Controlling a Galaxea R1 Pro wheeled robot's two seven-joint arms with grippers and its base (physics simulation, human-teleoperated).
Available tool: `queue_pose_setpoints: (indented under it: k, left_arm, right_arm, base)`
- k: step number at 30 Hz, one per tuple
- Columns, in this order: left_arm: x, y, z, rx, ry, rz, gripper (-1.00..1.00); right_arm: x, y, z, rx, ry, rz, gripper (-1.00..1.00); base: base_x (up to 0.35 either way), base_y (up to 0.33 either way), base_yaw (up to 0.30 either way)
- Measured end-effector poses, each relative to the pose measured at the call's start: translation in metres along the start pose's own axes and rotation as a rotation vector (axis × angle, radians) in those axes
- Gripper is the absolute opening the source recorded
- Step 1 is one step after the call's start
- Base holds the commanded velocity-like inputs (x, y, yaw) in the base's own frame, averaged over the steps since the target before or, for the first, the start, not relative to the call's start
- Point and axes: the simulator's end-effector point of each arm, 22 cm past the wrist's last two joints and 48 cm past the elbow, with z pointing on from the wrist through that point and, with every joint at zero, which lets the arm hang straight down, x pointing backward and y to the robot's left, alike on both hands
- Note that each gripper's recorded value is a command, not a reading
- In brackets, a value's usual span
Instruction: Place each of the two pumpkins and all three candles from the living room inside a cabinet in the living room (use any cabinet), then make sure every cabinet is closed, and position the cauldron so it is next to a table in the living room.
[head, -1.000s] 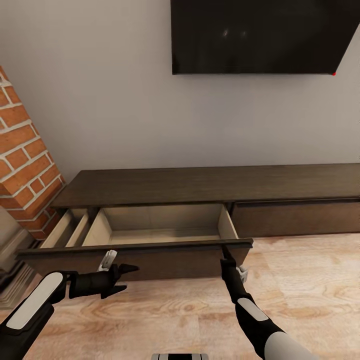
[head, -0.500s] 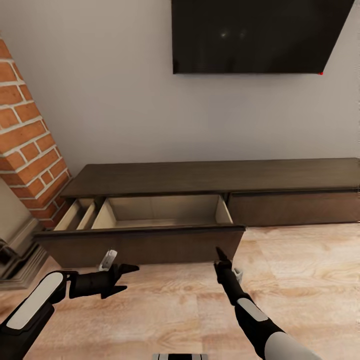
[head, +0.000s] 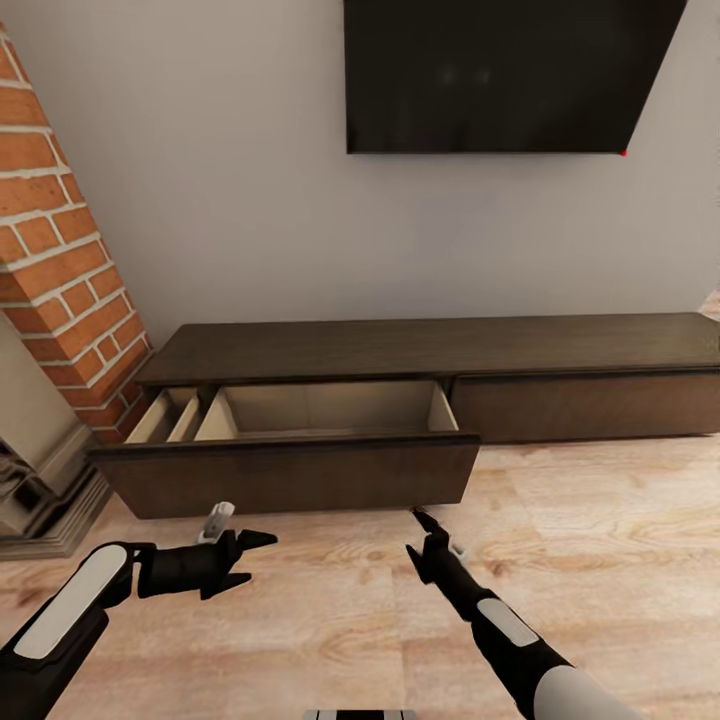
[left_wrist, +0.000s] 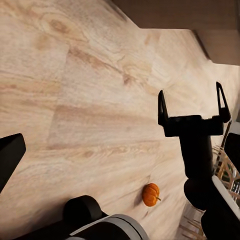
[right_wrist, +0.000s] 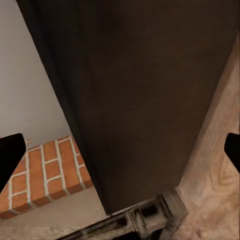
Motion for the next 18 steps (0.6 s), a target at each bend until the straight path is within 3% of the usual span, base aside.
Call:
queue_pose_setpoints:
  k: [3,6,11,13,18]
  left_arm:
    - [0.001,0.005,-0.001,-0.034,-0.004,0.008,1.00]
    - [0.000,0.022,-0.006,-0.118,-0.011,0.021,1.00]
    - [-0.003,0.074,-0.016,-0.315,-0.021,0.022,1.00]
    - [-0.006,0.098,-0.023,-0.407,-0.027,0.034,1.00]
    - [-0.008,0.124,-0.031,-0.518,-0.041,0.035,1.00]
  right_arm:
    - [0.014,-0.003,-0.007,0.030,0.104,-0.043,1.00]
    - [0.011,-0.020,-0.021,0.089,0.149,-0.115,1.00]
    - [0.008,-0.039,-0.034,0.163,0.169,-0.173,1.00]
    - [0.006,-0.051,-0.041,0.213,0.170,-0.218,1.00]
    - [-0.004,-0.079,-0.061,0.337,0.153,-0.283,1.00]
  base:
    - [-0.001,0.000,0.000]
    - [0.000,0.000,0.000]
    - [0.000,0.000,0.000]
    - [0.000,0.000,0.000]
    - [0.000,0.000,0.000]
